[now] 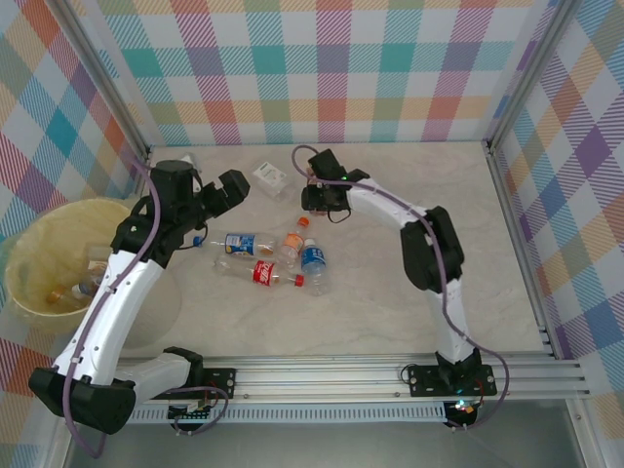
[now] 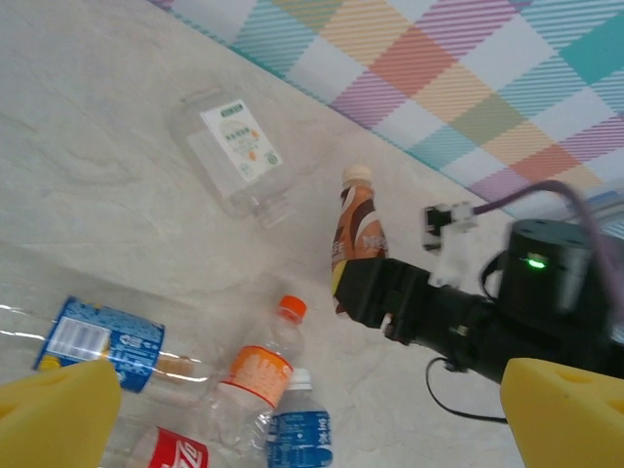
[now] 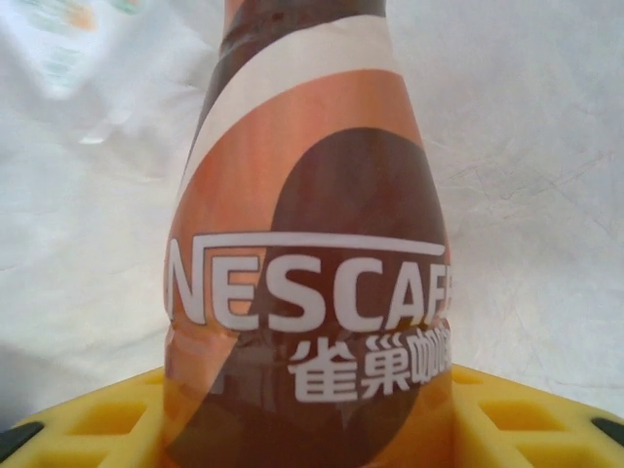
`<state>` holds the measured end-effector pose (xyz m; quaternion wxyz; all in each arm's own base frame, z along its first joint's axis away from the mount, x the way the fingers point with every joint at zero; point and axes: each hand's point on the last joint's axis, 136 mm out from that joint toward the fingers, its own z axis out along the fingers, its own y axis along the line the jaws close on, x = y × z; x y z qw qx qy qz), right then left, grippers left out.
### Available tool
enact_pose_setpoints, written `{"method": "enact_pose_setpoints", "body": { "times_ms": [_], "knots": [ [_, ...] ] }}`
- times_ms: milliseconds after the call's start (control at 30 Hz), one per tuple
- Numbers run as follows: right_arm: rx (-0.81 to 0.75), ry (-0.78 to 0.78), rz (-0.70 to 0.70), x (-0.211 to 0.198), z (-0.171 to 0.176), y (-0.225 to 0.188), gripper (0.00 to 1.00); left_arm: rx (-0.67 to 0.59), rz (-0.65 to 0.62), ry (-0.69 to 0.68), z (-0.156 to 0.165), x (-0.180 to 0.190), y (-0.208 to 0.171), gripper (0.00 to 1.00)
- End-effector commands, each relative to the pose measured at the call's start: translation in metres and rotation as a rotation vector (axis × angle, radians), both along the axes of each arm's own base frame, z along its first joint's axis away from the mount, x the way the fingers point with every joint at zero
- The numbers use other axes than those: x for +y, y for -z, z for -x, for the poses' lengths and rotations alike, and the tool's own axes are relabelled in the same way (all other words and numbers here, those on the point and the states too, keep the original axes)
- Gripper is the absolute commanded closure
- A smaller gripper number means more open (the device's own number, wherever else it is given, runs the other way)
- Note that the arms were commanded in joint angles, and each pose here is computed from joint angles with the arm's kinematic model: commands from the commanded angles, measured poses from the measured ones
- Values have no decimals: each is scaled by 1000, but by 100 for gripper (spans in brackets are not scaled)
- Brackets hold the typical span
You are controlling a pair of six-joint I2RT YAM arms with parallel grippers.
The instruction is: Put the plastic bottles in the bin
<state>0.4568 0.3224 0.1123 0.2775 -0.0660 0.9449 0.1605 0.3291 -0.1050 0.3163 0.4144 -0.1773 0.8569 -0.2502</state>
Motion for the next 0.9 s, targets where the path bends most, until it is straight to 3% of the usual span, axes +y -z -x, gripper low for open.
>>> {"method": "enact_pose_setpoints", "body": {
  "times_ms": [0,167,433,667,867],
  "knots": [
    [-174,-88,-172,16,2,-66,54,18,99,30,-5,-18,7,0],
    [-217,-135,-221,6,30,-85,53,27,178,63,-14,-34,20,0],
    [-268,-321,-393,11,85,-110,53,48,330,296,-24,-97,23,0],
    [-243,-409,-465,7,122,-119,53,18,329,409,-29,-144,36,0],
    [-246,-478,-518,8,141,-130,52,73,344,400,-41,-162,54,3]
  ]
}}
